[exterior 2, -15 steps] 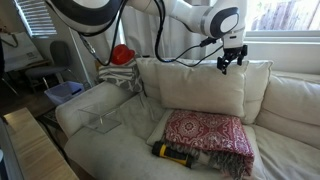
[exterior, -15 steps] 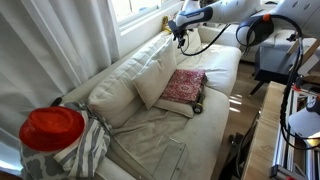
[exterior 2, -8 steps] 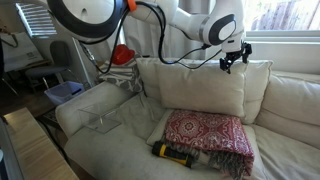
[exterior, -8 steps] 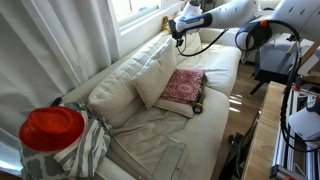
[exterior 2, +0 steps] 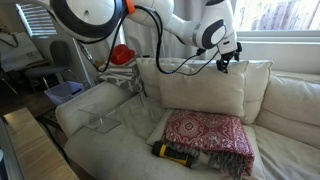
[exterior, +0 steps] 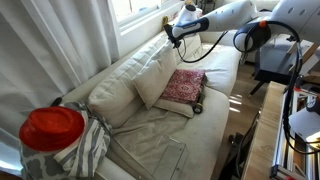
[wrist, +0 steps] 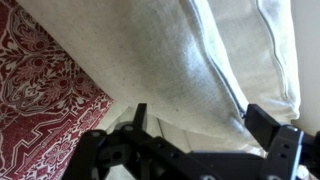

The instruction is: Place the small white pillow on the sofa upright

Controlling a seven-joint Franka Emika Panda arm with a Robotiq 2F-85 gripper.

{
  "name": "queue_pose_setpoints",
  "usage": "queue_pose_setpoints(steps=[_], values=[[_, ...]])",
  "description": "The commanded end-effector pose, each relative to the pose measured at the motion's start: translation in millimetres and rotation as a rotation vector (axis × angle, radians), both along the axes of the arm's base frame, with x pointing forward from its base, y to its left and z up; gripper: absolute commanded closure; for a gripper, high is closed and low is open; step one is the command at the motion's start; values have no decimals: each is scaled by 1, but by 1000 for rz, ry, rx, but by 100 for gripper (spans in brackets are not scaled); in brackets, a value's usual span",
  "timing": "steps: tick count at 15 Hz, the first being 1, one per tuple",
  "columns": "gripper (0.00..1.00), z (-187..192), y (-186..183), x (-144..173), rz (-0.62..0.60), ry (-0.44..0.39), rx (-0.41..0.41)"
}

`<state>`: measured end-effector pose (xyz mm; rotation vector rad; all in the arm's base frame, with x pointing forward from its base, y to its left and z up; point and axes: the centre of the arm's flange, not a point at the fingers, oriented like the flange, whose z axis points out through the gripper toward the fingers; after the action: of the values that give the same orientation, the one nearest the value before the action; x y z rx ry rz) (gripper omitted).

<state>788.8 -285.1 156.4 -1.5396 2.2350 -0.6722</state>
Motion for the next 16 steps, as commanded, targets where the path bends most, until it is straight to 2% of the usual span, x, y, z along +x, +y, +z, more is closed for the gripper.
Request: queue_pose_setpoints(steps=[1, 2, 3, 4, 7, 9, 12, 13, 15, 16], values=[[1, -29, -16, 68, 110, 55, -74], [18, -32, -12, 68, 154, 70, -86], [26, -34, -8, 69, 187, 87, -110], [30, -36, -4, 69, 219, 110, -121], [56, -43, 2, 70, 283, 164, -134], [72, -45, 3, 69, 296, 191, -114], [92, -47, 4, 69, 315, 220, -133], [98, -47, 5, 69, 309, 227, -132], [96, -40, 9, 72, 283, 290, -133], [96, -35, 12, 73, 306, 294, -125]])
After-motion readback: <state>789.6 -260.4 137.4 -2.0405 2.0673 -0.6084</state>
